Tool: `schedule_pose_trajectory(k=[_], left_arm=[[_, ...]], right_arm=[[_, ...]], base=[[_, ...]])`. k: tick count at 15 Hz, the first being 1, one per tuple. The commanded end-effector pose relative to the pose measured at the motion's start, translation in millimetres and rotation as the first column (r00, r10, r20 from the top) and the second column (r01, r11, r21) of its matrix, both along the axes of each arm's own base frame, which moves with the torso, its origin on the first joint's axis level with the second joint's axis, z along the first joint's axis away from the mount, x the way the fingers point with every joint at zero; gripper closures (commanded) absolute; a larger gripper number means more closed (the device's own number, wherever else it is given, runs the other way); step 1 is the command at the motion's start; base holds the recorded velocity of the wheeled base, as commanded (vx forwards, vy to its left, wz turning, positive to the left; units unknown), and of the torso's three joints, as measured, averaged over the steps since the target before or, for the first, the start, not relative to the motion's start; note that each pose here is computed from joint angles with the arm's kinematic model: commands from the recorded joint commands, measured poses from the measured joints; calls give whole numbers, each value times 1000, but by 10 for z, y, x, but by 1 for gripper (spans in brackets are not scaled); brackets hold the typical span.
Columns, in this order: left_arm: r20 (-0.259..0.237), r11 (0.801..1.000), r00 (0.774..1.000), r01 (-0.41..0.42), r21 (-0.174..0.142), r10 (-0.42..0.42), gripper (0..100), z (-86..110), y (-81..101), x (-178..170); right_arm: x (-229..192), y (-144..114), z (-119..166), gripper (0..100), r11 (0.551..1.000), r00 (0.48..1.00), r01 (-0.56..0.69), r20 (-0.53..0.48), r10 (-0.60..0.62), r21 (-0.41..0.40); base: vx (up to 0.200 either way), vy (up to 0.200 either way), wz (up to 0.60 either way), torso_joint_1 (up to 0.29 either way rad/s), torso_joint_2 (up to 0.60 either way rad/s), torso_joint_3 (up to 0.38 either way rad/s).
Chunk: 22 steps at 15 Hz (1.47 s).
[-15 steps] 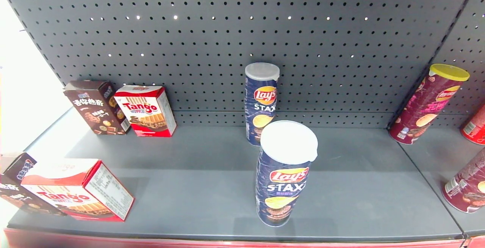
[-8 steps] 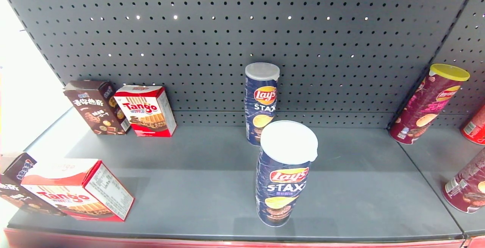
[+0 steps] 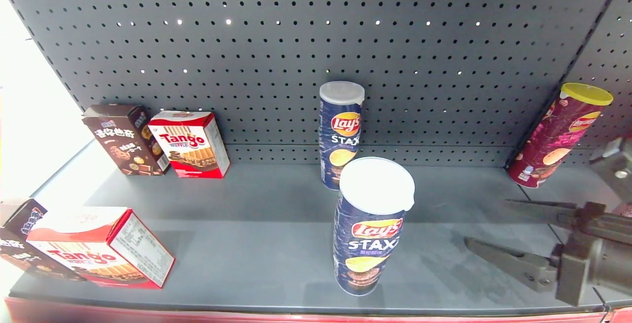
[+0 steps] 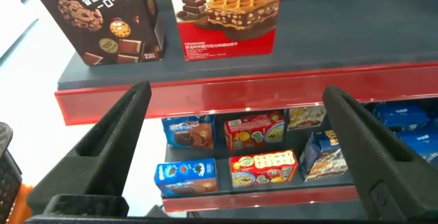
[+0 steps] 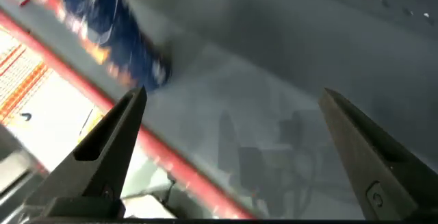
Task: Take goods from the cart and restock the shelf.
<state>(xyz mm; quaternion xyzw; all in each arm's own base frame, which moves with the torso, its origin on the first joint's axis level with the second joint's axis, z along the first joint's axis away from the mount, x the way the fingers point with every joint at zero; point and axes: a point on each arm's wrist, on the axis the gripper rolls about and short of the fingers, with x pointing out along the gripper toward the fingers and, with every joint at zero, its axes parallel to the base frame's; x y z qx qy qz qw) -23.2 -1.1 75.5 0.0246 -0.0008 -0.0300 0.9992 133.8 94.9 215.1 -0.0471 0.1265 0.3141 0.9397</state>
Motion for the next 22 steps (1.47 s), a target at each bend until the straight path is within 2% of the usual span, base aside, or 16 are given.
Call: schedule_pose_trajectory(k=[1,2,9,15,22], left_arm=[[-4,1000,1000,-2,-9,2,0,0,0,2],[-5,1000,1000,-6,-25,6,0,0,1,2],[-3,1000,1000,-5,-21,5,0,4,1,1],[-3,1000,1000,-6,-21,6,0,4,1,1],[-3,1000,1000,-6,-25,6,0,4,1,1]], right_arm=[[278,261,-181,0,998,997,-25,-70,21,-56],[285,317,-221,0,995,996,-53,-75,47,-86],[349,482,-326,0,986,990,-104,-111,90,-129],[376,514,-370,0,984,988,-110,-126,92,-141],[527,667,-387,0,975,987,-134,-117,114,-179]], base=[[0,0,0,0,0,0],[0,0,0,0,0,0],[0,0,0,0,0,0],[0,0,0,0,0,0],[0,0,0,0,0,0]])
